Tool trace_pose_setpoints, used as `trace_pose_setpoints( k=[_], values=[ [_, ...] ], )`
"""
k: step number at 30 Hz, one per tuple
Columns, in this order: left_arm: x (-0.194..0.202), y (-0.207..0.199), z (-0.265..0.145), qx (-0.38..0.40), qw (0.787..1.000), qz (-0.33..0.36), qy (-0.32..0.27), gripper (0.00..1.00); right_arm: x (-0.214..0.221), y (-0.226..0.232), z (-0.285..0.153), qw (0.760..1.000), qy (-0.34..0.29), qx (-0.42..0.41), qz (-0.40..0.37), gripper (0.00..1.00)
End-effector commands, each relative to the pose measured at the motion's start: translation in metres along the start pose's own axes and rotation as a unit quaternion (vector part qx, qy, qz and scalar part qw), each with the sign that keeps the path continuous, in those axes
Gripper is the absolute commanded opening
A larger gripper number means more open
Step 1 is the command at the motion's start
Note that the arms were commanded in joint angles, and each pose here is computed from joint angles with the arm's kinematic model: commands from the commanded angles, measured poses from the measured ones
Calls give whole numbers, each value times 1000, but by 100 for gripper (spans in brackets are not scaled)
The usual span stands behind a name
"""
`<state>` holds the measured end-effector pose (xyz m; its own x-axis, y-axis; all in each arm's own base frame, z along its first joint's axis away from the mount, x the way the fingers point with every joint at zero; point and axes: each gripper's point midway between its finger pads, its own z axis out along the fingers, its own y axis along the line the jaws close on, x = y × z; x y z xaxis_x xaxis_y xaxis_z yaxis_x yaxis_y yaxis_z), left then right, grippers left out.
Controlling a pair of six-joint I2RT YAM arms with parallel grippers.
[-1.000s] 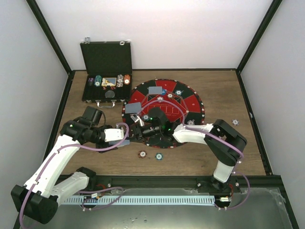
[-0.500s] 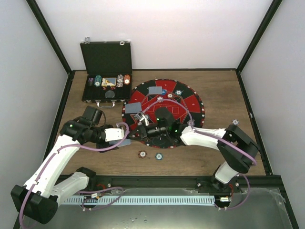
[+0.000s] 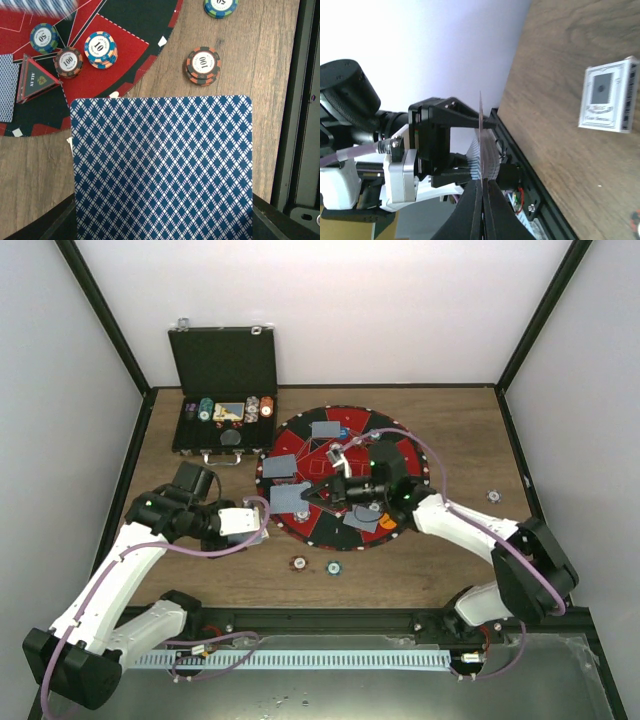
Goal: Distribute texas hold em gaming equipment
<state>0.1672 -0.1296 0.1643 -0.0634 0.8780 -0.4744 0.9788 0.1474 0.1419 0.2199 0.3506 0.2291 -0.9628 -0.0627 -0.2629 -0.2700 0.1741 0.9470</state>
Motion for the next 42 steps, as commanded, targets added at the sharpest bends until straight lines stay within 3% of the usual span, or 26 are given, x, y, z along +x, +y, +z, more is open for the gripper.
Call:
trace_pose_setpoints(
  k=[1, 9, 15, 23, 30, 31, 36, 42],
  values=[
    [-1, 0, -6, -6, 1000, 9, 1, 8, -16, -11, -28, 1000, 0, 25, -9, 1],
    [-2, -1, -8, -2, 1000, 7, -1, 8, -138, -80, -77, 991, -80, 107, 5, 1],
    [-1, -5, -8, 3, 1000, 2, -1, 8, -227, -147, -87, 978, -117, 169, 39, 1],
    [3, -9, -3, 10, 1000, -1, 1, 8, -275, -221, -74, 967, -135, 202, 71, 1],
    [0, -9, -4, 9, 1000, -6, -4, 8, -294, -238, -69, 964, -145, 210, 74, 1],
    [0, -9, -4, 10, 1000, -7, -5, 8, -296, -237, -69, 964, -146, 213, 70, 4],
    [-2, -9, -5, 11, 1000, -11, -9, 8, -301, -226, -78, 958, -149, 239, 52, 39],
    [-6, -7, -6, 13, 1000, -13, -14, 8, -289, -201, -95, 949, -149, 275, 41, 54]
  ],
)
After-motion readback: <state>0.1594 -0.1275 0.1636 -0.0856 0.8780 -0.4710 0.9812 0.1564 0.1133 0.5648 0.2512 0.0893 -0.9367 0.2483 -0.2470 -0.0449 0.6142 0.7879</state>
